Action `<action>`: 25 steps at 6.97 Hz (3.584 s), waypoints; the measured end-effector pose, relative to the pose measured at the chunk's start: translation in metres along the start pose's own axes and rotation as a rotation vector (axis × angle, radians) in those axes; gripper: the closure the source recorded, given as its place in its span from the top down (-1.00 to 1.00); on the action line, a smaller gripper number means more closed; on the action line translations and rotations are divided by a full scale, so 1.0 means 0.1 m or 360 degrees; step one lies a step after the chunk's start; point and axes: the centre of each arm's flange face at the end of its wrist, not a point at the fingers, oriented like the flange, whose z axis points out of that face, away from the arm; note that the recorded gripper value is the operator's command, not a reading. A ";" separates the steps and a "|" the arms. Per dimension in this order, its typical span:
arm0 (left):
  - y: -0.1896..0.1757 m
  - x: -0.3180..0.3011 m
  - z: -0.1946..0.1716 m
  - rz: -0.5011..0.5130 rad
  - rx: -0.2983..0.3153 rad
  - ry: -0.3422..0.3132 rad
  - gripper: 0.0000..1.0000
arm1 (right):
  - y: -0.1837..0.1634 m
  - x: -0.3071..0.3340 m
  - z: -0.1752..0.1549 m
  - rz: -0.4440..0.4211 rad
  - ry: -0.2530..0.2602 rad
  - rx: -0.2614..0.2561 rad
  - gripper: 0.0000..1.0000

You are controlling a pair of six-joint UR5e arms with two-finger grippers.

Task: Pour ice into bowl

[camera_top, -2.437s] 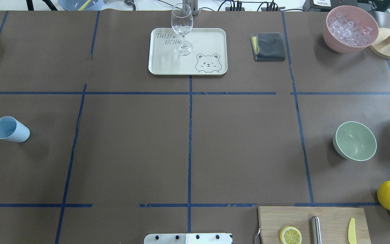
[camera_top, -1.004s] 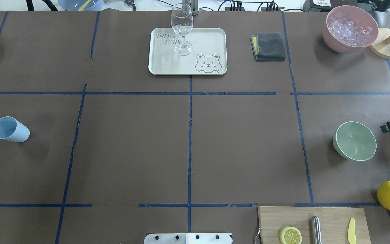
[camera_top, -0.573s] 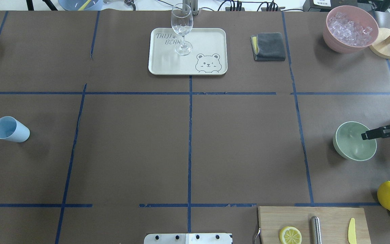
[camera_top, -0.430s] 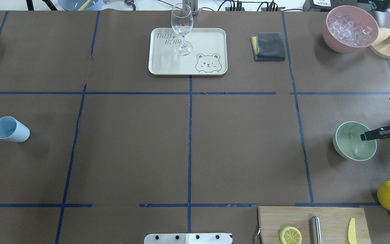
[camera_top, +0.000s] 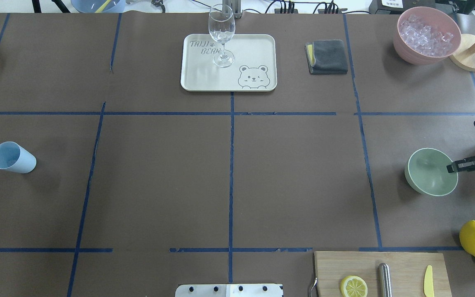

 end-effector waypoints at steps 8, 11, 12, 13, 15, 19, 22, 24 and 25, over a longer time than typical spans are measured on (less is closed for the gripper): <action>-0.01 0.01 -0.02 0.0005 0.0008 0.0000 1.00 | -1.68 -4.14 -0.58 0.0361 -0.0134 -0.0053 -1.00; -0.01 0.02 -0.02 0.0006 0.0010 0.0000 1.00 | -1.67 -6.26 -0.21 0.0510 -0.0052 0.0005 -1.00; -0.01 0.02 -0.02 0.0006 0.0009 0.0000 1.00 | -1.66 -6.75 -0.02 0.0542 -0.0048 0.0037 -1.00; -0.01 0.01 -0.02 0.0005 0.0008 0.0000 1.00 | -1.65 -7.03 0.20 0.0557 -0.0071 0.0066 -1.00; -0.01 0.01 -0.01 0.0004 0.0007 0.0000 1.00 | -1.56 -7.31 0.57 0.0557 -0.0063 0.0100 -1.00; -0.01 0.01 -0.01 0.0006 0.0008 0.0000 1.00 | -1.47 -7.34 0.72 0.0550 -0.0054 0.0103 1.00; -0.16 0.09 -0.09 0.0039 0.0040 -0.0002 1.00 | -2.03 -6.89 0.02 0.0588 -0.0090 0.0041 1.00; -0.53 0.24 -0.28 0.0121 0.0133 -0.0012 1.00 | -2.35 -5.72 -0.62 0.0381 0.0012 0.0025 1.00; -0.74 0.33 -0.38 0.0196 0.0213 -0.0017 1.00 | -2.46 -5.07 -0.89 0.0218 0.0045 0.0036 1.00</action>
